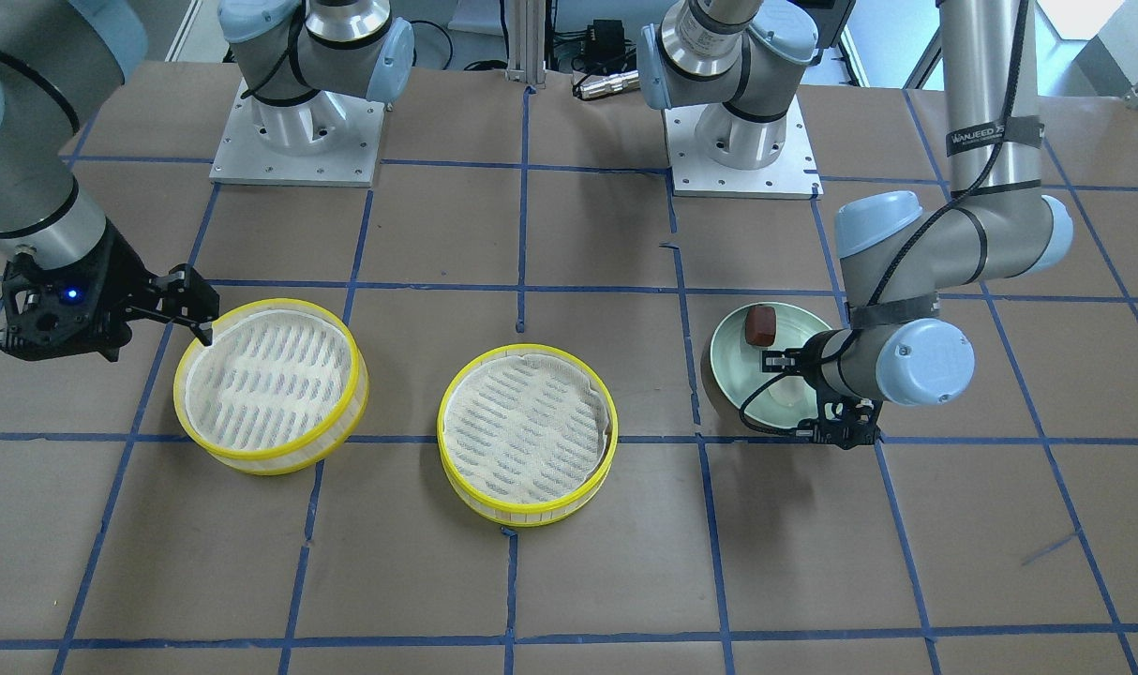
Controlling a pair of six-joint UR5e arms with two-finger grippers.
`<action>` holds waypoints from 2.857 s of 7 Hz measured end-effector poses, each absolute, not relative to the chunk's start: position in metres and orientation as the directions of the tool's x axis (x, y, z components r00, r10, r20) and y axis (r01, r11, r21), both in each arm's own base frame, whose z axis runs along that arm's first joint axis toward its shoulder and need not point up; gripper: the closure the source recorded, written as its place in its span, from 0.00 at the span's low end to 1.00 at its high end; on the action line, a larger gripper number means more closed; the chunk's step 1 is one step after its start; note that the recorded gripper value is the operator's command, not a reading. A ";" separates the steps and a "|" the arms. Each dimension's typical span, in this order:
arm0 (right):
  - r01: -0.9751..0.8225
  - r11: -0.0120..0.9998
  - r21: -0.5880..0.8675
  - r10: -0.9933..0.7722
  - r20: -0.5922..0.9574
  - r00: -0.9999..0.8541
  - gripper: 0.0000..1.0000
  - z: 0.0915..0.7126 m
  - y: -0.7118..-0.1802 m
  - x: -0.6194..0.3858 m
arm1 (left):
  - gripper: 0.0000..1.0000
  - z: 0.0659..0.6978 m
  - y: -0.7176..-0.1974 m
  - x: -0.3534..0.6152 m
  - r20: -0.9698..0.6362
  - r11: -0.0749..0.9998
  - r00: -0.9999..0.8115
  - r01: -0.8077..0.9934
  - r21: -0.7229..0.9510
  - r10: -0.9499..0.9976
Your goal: Stack buns with steamer
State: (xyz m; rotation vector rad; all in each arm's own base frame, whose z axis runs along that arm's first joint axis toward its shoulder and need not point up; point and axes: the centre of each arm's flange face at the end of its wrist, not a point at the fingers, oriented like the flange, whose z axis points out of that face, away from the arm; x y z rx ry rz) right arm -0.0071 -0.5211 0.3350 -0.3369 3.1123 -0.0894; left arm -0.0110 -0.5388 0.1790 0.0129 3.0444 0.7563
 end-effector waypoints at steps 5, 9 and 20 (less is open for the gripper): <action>-0.209 0.969 -0.131 -0.212 -0.008 -0.977 0.32 0.216 -0.525 -0.030 | 0.97 0.238 -0.569 -0.035 0.158 0.939 -0.974 -0.107 0.326 -0.165; -0.188 0.975 -0.121 -0.189 0.000 -0.982 0.85 0.213 -0.524 -0.032 | 0.01 0.252 -0.586 -0.199 0.309 0.777 -0.721 -0.511 0.368 -0.621; 0.001 0.996 -0.088 -0.004 -0.062 -0.998 0.88 0.341 -0.541 0.091 | 0.00 0.179 -0.505 -0.066 -0.096 0.923 -0.995 -0.068 0.379 -0.033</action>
